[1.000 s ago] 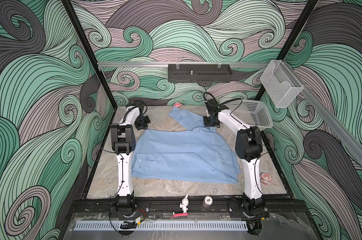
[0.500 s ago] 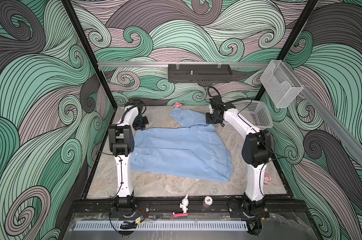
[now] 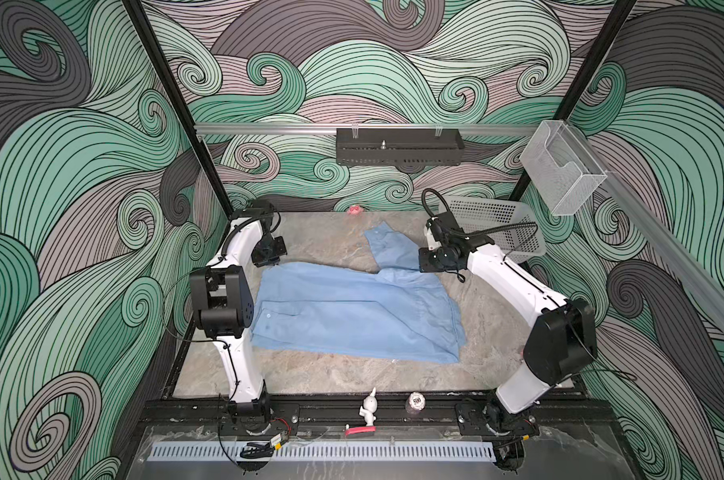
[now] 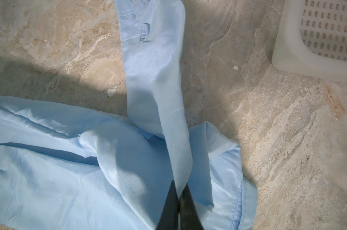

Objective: Fold and stack the long sleeve shirts

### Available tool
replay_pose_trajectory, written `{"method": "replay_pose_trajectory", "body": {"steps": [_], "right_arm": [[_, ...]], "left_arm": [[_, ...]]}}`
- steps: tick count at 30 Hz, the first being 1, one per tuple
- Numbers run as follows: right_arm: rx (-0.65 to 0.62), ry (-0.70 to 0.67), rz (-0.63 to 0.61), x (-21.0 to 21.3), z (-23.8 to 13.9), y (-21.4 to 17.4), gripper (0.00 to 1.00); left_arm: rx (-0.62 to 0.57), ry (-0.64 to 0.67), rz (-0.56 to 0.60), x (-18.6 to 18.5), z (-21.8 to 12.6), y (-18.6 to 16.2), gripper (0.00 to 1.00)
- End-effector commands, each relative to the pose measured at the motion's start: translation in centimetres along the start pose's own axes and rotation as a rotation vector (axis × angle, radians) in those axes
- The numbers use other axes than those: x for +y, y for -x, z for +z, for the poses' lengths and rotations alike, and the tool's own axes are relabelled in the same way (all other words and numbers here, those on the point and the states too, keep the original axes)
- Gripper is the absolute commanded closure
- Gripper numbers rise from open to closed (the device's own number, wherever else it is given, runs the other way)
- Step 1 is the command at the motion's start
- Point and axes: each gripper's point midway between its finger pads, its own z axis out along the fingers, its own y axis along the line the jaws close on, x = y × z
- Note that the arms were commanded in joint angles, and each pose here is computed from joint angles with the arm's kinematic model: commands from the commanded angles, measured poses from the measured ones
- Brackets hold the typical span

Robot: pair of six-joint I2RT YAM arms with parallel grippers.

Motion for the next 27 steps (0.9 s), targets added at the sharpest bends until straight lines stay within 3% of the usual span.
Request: {"method": "replay_pose_trajectory", "body": {"steps": [1,13,27], "right_arm": [[-0.008,-0.019,0.014,-0.6,-1.2,-1.5,1.00],[0.054,-0.014,0.020,-1.0,-2.4,-7.7,1.00],[0.151,-0.075,-0.001,-1.8,-0.7,-12.3,1.00]], "left_arm": [[-0.021,-0.012,0.014,0.4,-1.2,-1.0,1.00],[0.025,0.013,0.010,2.1,-0.4,-5.7,1.00],[0.087,0.126,-0.007,4.1,1.5,-6.9,1.00]]}}
